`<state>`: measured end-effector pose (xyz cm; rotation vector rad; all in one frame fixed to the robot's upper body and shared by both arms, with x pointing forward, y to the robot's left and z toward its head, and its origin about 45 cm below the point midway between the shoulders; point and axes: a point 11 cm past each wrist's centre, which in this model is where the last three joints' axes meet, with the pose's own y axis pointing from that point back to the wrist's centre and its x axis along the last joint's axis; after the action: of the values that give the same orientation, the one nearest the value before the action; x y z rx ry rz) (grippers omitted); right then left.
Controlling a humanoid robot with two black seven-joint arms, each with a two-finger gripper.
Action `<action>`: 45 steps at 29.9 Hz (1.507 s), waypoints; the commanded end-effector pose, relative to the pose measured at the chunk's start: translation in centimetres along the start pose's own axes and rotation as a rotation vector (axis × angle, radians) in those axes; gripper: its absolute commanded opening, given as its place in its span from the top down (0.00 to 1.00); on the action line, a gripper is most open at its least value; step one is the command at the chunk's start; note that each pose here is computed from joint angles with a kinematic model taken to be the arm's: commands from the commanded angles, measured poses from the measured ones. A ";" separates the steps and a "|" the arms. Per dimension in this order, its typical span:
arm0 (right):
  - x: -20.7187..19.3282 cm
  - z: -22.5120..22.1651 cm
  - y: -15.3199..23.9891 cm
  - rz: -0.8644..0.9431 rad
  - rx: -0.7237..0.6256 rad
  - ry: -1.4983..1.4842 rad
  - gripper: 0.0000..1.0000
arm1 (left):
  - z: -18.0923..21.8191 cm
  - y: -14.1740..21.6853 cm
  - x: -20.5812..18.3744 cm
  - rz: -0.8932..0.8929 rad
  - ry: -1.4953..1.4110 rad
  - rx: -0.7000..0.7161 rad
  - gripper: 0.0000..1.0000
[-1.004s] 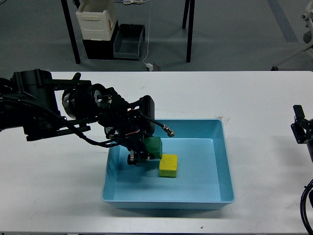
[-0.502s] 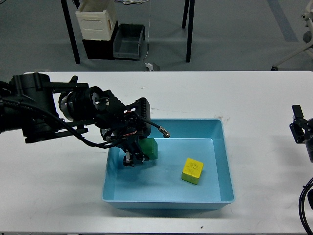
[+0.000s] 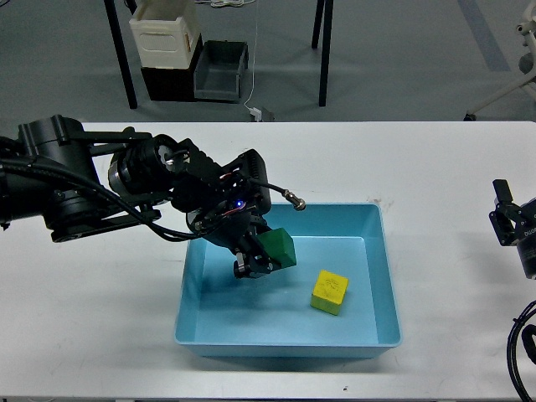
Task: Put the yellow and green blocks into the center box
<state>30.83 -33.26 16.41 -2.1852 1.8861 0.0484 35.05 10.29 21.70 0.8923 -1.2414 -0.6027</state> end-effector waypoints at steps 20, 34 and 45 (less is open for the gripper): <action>-0.8 0.5 0.0 -0.009 -0.006 -0.020 0.00 | -0.2 -1.1 -3.1 -0.086 -0.060 0.034 0.16; -0.8 0.5 0.0 -0.011 -0.005 -0.025 0.00 | -0.7 0.5 -0.5 0.096 0.136 -0.017 0.10; -1.3 -1.5 -2.5 0.013 0.102 -0.493 0.00 | -1.7 5.9 2.3 0.812 0.971 -0.469 0.00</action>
<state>31.96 -32.36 17.65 -1.9482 1.7028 0.3049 36.45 10.63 27.49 0.2996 -0.6051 0.0689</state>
